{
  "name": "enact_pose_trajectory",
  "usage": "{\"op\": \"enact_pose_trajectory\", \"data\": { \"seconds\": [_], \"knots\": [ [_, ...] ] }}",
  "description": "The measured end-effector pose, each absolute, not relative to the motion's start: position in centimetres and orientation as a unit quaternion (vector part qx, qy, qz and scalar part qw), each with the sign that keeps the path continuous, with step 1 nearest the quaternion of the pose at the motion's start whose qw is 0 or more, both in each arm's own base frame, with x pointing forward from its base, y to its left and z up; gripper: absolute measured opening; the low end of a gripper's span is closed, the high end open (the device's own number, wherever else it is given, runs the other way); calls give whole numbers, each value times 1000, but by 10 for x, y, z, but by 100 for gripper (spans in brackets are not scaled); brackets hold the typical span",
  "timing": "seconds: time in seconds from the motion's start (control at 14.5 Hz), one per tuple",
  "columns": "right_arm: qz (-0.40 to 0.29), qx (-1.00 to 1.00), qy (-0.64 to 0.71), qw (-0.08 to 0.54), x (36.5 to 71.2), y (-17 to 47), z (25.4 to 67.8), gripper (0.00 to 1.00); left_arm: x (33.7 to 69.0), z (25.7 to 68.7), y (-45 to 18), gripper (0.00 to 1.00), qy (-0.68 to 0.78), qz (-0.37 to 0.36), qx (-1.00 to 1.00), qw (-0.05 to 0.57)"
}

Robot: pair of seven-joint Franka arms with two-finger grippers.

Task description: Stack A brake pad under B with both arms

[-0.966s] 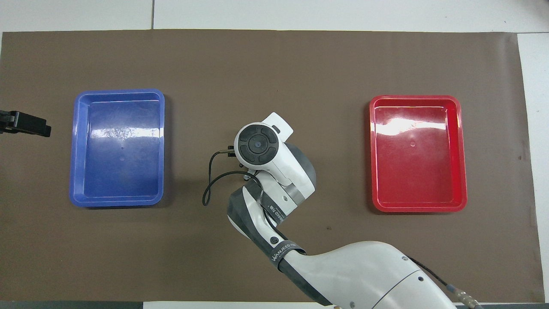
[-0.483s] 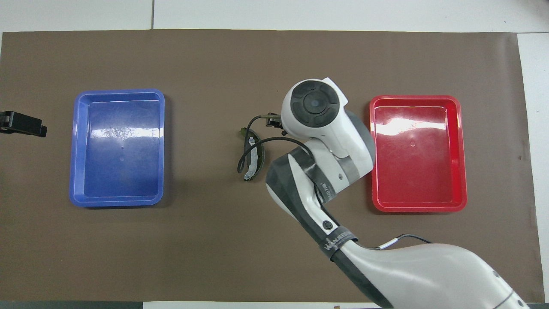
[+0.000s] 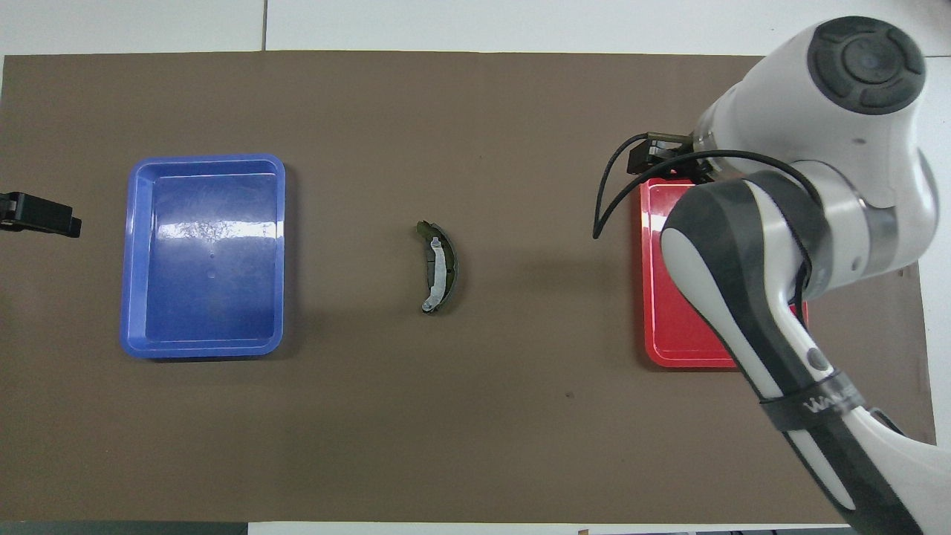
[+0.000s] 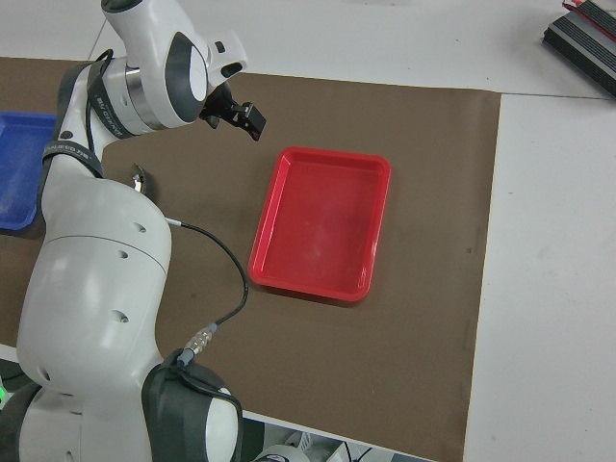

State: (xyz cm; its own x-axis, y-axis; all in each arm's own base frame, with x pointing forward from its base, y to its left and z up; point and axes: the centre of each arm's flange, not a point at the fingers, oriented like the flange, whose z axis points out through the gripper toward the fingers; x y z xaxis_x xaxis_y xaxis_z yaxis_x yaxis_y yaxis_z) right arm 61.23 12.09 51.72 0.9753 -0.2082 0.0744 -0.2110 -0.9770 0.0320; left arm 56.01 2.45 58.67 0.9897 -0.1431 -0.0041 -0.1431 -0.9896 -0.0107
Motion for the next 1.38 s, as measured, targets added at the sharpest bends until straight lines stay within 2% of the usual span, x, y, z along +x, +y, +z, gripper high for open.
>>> {"op": "enact_pose_trajectory", "data": {
  "seconds": [0.28, 0.48, 0.69, 0.83, 1.38],
  "knots": [
    [13, 996, -89, 22, 593, 20, 559, 100, 560, 587, 24, 100, 72, 2, -997, 5],
    [-2, 994, -102, 23, 562, -19, 596, 100, 560, 587, 25, 100, 72, 2, -997, 5],
    [-21, 994, -109, 24, 530, -23, 626, 100, 560, 587, 25, 100, 72, 2, -997, 5],
    [-27, 994, -107, 22, 520, -20, 630, 100, 560, 587, 25, 100, 72, 2, -997, 5],
    [-17, 999, -44, 16, 524, -18, 627, 100, 560, 587, 25, 100, 72, 2, -997, 5]
  ]
}}
